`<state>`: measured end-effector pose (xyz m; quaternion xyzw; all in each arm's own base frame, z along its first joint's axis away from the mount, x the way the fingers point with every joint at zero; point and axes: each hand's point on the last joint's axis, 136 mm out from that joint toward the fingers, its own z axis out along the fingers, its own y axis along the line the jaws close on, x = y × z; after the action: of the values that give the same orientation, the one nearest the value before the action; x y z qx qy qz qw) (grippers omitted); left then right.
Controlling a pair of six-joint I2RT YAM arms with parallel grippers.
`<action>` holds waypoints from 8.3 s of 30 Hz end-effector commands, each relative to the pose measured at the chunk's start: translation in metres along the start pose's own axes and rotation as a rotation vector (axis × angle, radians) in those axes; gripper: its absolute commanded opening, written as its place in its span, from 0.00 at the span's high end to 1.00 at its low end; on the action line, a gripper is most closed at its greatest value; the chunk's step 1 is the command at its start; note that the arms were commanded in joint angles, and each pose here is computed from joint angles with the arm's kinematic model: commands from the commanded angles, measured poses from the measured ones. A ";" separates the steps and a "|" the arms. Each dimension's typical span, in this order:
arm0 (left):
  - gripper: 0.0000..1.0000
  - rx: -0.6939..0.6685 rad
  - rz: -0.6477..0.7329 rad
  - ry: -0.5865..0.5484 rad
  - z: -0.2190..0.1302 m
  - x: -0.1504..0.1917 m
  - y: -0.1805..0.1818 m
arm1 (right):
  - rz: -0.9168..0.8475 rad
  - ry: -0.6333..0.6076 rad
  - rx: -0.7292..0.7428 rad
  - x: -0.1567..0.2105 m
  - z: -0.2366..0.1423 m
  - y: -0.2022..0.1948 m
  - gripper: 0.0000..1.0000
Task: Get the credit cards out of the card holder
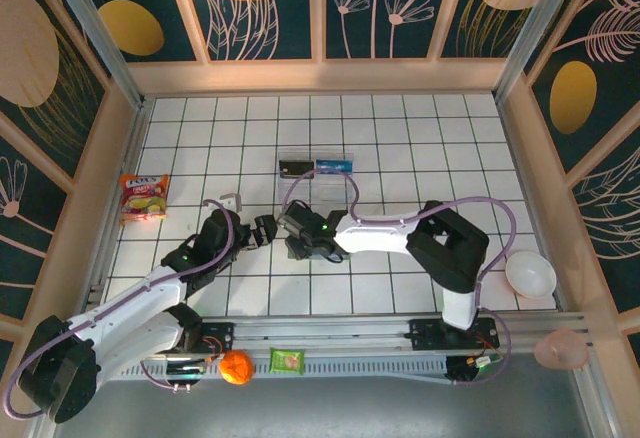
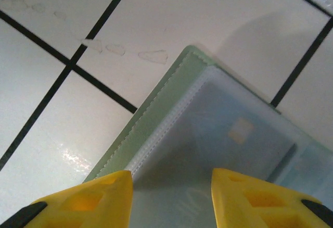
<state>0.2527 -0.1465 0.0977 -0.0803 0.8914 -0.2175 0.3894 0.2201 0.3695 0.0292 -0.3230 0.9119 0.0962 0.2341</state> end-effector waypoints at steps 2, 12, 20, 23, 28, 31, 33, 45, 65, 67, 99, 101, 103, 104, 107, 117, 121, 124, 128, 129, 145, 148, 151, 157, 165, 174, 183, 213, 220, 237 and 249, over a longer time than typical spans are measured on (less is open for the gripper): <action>0.01 -0.007 -0.013 0.002 0.001 0.001 0.003 | -0.047 0.043 0.037 0.013 0.007 0.002 0.55; 0.08 0.064 -0.005 0.053 0.007 0.011 -0.010 | -0.038 -0.006 0.012 0.011 0.003 -0.001 0.87; 0.41 0.206 -0.008 0.153 0.022 0.031 -0.036 | 0.042 -0.140 -0.145 -0.011 -0.019 0.002 1.00; 0.60 0.242 -0.016 0.185 0.028 0.038 -0.042 | 0.083 -0.183 -0.191 -0.019 -0.029 0.000 1.00; 0.77 0.294 -0.022 0.217 0.034 0.046 -0.051 | 0.117 -0.208 -0.225 -0.025 -0.034 -0.002 1.00; 0.91 0.321 -0.018 0.245 0.039 0.051 -0.059 | 0.122 -0.205 -0.237 -0.024 -0.034 0.000 1.00; 0.97 0.341 -0.015 0.263 0.043 0.055 -0.066 | 0.131 -0.206 -0.235 -0.024 -0.033 -0.001 1.00; 1.00 0.266 -0.004 0.359 0.063 0.080 -0.055 | 0.159 -0.199 -0.236 -0.022 -0.032 -0.001 1.00; 1.00 0.208 0.026 0.433 0.066 0.103 -0.036 | 0.461 -0.179 0.156 0.029 -0.036 -0.081 0.75; 1.00 0.209 0.028 0.432 0.066 0.102 -0.036 | 0.468 -0.192 0.180 0.029 -0.041 -0.087 0.69; 1.00 0.435 0.152 0.546 0.067 0.110 -0.135 | 0.541 -0.317 0.011 -0.007 -0.092 -0.106 0.77; 1.00 0.420 0.166 0.584 0.075 0.121 -0.133 | 0.549 -0.322 0.009 -0.003 -0.095 -0.108 0.77; 1.00 0.416 0.169 0.603 0.080 0.125 -0.134 | 0.551 -0.315 0.007 0.001 -0.094 -0.109 0.77; 1.00 0.410 0.170 0.612 0.082 0.128 -0.132 | 0.552 -0.311 0.006 0.003 -0.093 -0.109 0.77; 1.00 0.401 0.172 0.599 0.084 0.125 -0.132 | 0.554 -0.307 -0.015 0.004 -0.092 -0.106 0.77; 0.91 0.330 0.147 0.293 0.044 0.054 -0.122 | 0.447 -0.272 -0.228 -0.017 -0.079 -0.061 0.78; 0.86 0.246 0.115 0.275 0.043 0.052 -0.086 | 0.419 -0.208 -0.326 -0.018 -0.064 -0.040 0.79; 0.85 0.204 0.104 0.303 0.047 0.062 -0.065 | 0.413 -0.151 -0.391 -0.014 -0.052 -0.024 0.81; 0.83 0.151 0.107 0.315 0.054 0.071 -0.048 | 0.435 -0.111 -0.423 -0.013 -0.040 -0.016 0.80; 0.83 0.141 0.106 0.315 0.055 0.072 -0.044 | 0.440 -0.101 -0.417 -0.013 -0.037 -0.016 0.80; 0.91 0.049 0.138 0.349 0.068 0.085 -0.020 | 0.466 -0.047 -0.404 -0.014 -0.018 -0.015 0.74; 0.91 0.060 0.135 0.346 0.066 0.084 -0.022 | 0.457 -0.046 -0.429 -0.015 -0.019 -0.010 0.72; 0.92 0.063 0.135 0.343 0.066 0.083 -0.023 | 0.451 -0.016 -0.440 -0.010 -0.014 -0.006 0.72; 0.92 0.064 0.135 0.346 0.065 0.084 -0.023 | 0.462 0.023 -0.373 0.003 -0.001 -0.014 0.71; 0.95 0.069 0.135 0.348 0.065 0.084 -0.023 | 0.448 0.042 -0.167 0.019 0.008 -0.038 0.72; 0.96 0.065 0.138 0.347 0.066 0.084 -0.022 | 0.406 -0.024 -0.093 0.008 -0.002 -0.039 0.71; 0.95 0.074 0.137 0.331 0.065 0.077 -0.026 | 0.377 -0.137 -0.129 -0.016 -0.027 -0.033 0.67; 0.91 0.098 0.144 0.300 0.070 0.059 -0.045 | 0.372 -0.010 -0.308 -0.021 -0.009 -0.040 0.75; 0.93 0.072 0.153 0.322 0.070 0.069 -0.034 | 0.391 0.007 -0.295 -0.017 -0.001 -0.043 0.75; 1.00 0.043 0.163 0.371 0.077 0.087 -0.021 | 0.462 0.058 -0.368 -0.005 0.002 -0.037 0.75; 1.00 0.047 0.162 0.374 0.074 0.087 -0.021 | 0.522 0.063 -0.390 0.000 0.006 -0.040 0.96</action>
<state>0.2580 -0.2284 0.0212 0.0396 0.9350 -0.2401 0.2581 0.2536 0.3414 0.0310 -0.1253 0.9345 0.3105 0.1210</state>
